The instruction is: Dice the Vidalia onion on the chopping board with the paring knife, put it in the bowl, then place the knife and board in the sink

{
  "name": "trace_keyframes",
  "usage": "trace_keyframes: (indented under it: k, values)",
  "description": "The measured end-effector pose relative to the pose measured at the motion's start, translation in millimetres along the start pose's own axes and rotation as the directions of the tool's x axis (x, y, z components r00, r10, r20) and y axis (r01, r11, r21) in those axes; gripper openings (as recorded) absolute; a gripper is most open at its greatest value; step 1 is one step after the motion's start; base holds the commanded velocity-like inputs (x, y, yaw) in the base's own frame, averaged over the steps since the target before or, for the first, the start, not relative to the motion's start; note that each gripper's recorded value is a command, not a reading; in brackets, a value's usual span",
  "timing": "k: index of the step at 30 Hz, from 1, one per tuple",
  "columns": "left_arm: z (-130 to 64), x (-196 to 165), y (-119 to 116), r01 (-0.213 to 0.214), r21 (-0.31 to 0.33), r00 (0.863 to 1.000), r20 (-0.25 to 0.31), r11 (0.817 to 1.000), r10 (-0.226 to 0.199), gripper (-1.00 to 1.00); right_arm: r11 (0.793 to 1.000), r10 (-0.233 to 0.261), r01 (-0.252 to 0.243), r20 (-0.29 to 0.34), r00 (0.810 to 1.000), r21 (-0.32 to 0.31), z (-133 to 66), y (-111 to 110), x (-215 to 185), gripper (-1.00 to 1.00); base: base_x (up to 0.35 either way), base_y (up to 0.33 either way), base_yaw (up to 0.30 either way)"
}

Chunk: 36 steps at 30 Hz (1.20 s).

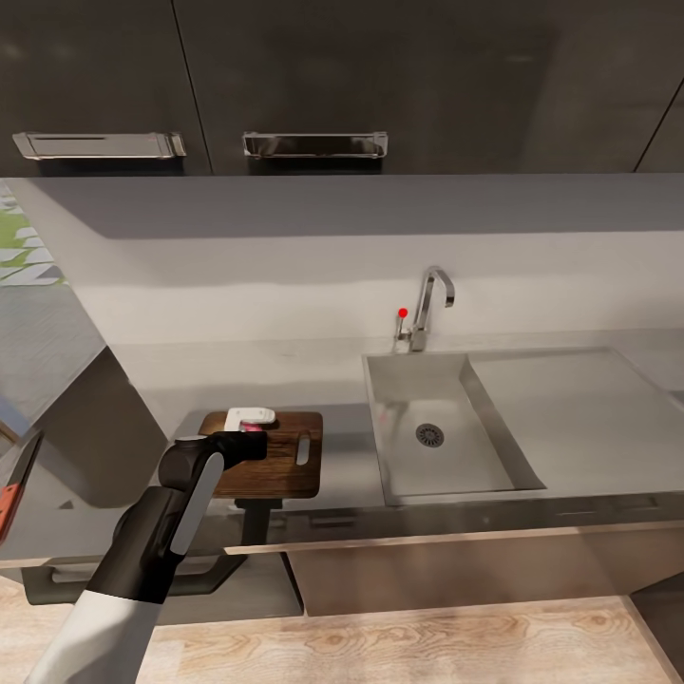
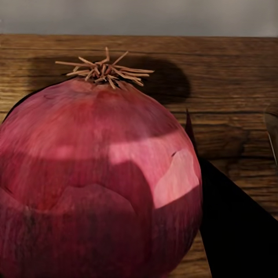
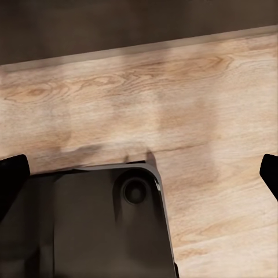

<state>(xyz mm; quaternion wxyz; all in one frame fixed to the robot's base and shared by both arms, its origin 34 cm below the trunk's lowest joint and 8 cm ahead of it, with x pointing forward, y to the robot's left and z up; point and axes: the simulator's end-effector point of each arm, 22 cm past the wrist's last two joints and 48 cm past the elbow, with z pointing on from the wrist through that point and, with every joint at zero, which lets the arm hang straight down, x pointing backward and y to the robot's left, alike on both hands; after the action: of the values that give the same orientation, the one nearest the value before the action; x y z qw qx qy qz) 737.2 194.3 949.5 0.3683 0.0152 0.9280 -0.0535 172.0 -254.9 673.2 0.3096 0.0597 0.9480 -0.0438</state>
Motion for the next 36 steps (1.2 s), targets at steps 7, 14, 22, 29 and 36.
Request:
trace_keyframes:
  k: [7,14,22,29,36]
  values:
    - [0.2,0.3,0.1,0.001,0.000,1.000,-0.001,1.000,-0.001,-1.00,1.000,0.000,0.000,0.000,1.000,0.000,0.1,0.0,-0.1,1.00,0.000,0.000,0.000]
    - [0.1,-0.2,0.2,0.000,0.000,1.000,0.001,1.000,0.000,-1.00,1.000,0.000,0.000,0.001,1.000,-0.001,0.2,0.2,-0.3,1.00,0.000,0.000,0.000]
    - [-1.1,-2.5,1.6,-0.002,-0.004,1.000,0.008,1.000,0.002,1.00,1.000,-0.001,0.001,0.000,1.000,-0.001,0.1,0.3,-0.2,1.00,0.000,0.000,0.000]
    - [-0.7,-1.8,1.3,-0.001,-0.003,1.000,0.006,1.000,0.001,1.00,1.000,-0.001,0.001,0.001,1.000,-0.001,0.3,0.3,-0.3,1.00,0.000,0.000,0.000]
    - [-1.3,-2.9,1.4,0.000,-0.003,1.000,0.009,1.000,0.000,1.00,1.000,-0.001,0.001,0.001,1.000,-0.001,0.2,0.2,-0.2,1.00,0.000,0.000,0.000]
